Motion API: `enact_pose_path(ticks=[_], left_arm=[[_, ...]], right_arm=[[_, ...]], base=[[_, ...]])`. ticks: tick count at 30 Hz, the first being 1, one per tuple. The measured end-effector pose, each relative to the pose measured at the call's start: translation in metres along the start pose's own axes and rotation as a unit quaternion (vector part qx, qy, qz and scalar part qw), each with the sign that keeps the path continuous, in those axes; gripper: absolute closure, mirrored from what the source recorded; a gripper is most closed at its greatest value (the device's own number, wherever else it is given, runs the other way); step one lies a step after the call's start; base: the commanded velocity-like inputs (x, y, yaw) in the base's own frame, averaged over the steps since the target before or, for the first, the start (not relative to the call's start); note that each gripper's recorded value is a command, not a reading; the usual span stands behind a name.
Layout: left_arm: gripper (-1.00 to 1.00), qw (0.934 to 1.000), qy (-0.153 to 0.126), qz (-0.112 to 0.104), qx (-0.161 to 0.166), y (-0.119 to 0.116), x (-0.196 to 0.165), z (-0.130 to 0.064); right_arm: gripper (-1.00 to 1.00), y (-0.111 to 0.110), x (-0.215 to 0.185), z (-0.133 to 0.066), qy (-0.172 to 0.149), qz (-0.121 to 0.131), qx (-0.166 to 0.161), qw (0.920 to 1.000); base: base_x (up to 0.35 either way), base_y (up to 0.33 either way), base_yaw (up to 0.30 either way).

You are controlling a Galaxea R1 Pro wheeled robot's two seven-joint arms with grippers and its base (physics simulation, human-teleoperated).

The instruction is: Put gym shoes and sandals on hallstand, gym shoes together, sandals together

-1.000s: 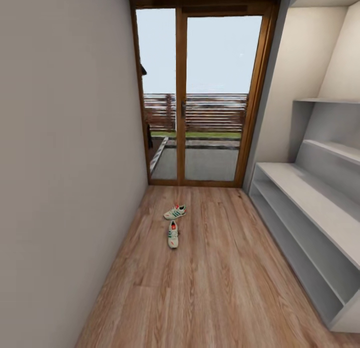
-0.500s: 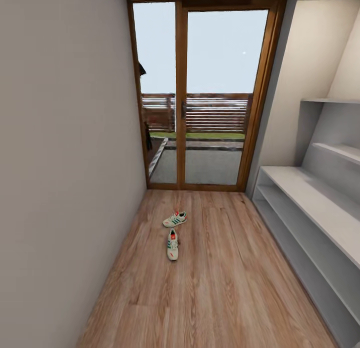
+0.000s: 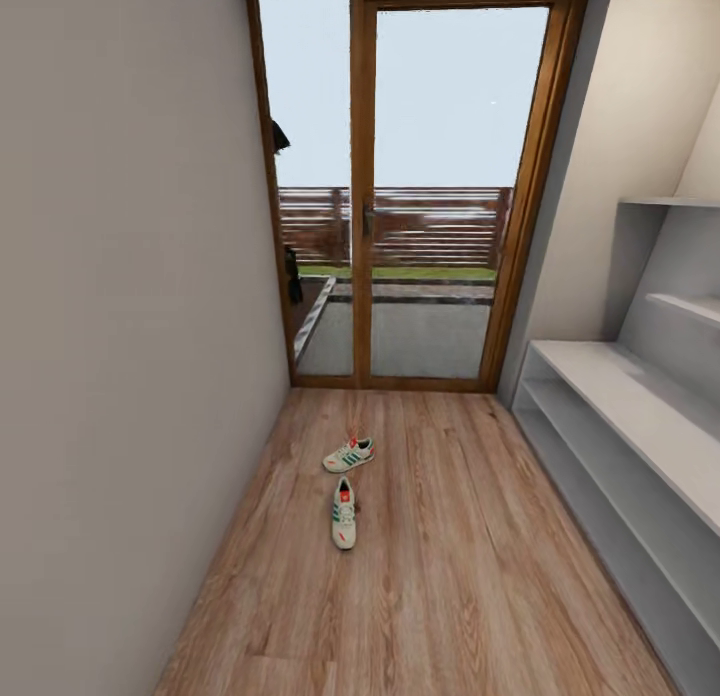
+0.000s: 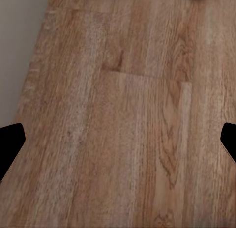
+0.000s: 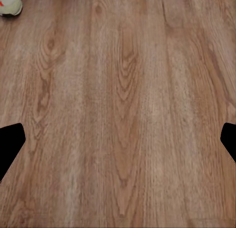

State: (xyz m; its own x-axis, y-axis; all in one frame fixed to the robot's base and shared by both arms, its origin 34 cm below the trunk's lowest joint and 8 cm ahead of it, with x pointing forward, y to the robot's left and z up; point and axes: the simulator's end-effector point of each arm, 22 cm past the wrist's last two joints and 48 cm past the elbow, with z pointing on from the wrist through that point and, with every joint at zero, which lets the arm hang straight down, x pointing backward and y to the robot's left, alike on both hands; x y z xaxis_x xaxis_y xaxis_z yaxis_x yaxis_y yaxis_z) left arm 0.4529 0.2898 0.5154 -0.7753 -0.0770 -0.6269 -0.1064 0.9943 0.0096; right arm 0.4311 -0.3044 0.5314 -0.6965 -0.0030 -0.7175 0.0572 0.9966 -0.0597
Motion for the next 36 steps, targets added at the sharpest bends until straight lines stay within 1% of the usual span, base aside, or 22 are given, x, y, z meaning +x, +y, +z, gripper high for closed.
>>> enact_pose_path(ticks=[9, 36], left_arm=[[-1.00, 1.0000, 0.000, 0.001, 0.001, -0.0007, 0.0000, 0.0000], [-1.00, 1.0000, 0.000, 0.001, 0.001, -0.0007, 0.0005, 0.0000]], right_arm=[[-1.00, -0.0001, 0.0002, 0.0000, 0.000, 0.000, 0.000, 1.0000], [-1.00, 0.0000, 0.0020, -0.0003, 0.002, 0.000, 0.000, 1.0000]], base=[[0.299, -0.155, 0.000], [0.281, -0.201, 0.007]])
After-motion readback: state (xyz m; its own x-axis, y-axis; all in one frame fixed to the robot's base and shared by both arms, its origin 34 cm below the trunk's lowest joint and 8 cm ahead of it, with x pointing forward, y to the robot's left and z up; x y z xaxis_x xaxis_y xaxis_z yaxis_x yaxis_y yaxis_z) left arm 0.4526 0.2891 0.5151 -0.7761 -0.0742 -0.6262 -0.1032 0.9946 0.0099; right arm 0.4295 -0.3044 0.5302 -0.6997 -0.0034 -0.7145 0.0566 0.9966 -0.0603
